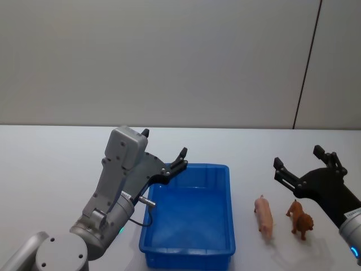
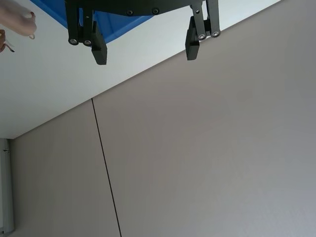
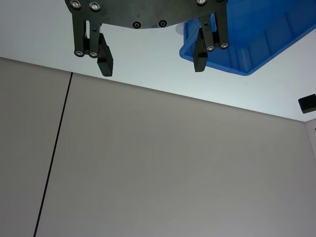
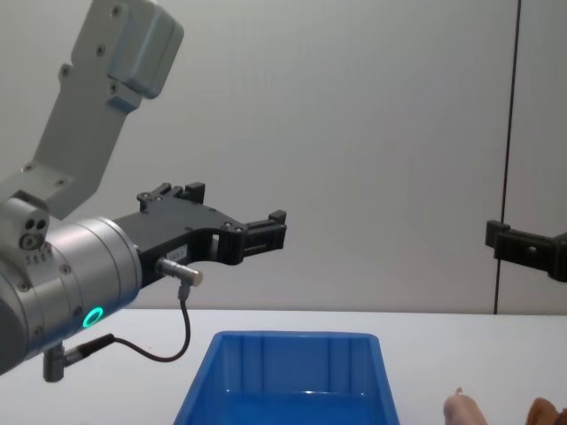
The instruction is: Pick up the two dolls from the table and place them into the box.
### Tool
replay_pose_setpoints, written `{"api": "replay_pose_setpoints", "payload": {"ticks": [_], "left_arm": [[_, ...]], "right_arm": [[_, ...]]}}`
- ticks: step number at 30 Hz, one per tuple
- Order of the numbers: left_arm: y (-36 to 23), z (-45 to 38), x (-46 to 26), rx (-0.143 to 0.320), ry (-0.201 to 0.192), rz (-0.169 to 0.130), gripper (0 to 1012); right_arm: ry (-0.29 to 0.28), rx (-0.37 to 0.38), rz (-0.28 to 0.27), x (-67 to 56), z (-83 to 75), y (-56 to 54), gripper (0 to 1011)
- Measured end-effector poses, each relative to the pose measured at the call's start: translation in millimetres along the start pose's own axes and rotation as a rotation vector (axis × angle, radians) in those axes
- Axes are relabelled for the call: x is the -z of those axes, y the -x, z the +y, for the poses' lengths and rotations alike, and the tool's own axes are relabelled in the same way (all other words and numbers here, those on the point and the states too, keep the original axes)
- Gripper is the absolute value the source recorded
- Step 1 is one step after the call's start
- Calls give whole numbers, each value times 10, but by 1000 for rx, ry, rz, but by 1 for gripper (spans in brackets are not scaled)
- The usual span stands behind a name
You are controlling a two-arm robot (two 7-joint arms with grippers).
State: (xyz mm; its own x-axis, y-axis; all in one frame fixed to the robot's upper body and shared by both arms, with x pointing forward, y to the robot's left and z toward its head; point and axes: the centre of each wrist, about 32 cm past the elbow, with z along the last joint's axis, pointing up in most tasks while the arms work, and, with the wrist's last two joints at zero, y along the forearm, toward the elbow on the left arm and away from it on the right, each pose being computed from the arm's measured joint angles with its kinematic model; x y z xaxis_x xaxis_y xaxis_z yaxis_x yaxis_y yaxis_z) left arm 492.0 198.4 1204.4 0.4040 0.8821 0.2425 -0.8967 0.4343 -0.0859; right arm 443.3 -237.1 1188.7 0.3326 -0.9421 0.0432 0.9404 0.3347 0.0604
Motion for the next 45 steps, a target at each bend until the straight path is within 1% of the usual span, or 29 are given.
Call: {"api": "replay_pose_setpoints", "payload": {"ticks": [45], "left_arm": [[0, 0, 0, 0, 0, 0, 1001]], "right_arm": [[0, 0, 0, 0, 0, 0, 1001]]}}
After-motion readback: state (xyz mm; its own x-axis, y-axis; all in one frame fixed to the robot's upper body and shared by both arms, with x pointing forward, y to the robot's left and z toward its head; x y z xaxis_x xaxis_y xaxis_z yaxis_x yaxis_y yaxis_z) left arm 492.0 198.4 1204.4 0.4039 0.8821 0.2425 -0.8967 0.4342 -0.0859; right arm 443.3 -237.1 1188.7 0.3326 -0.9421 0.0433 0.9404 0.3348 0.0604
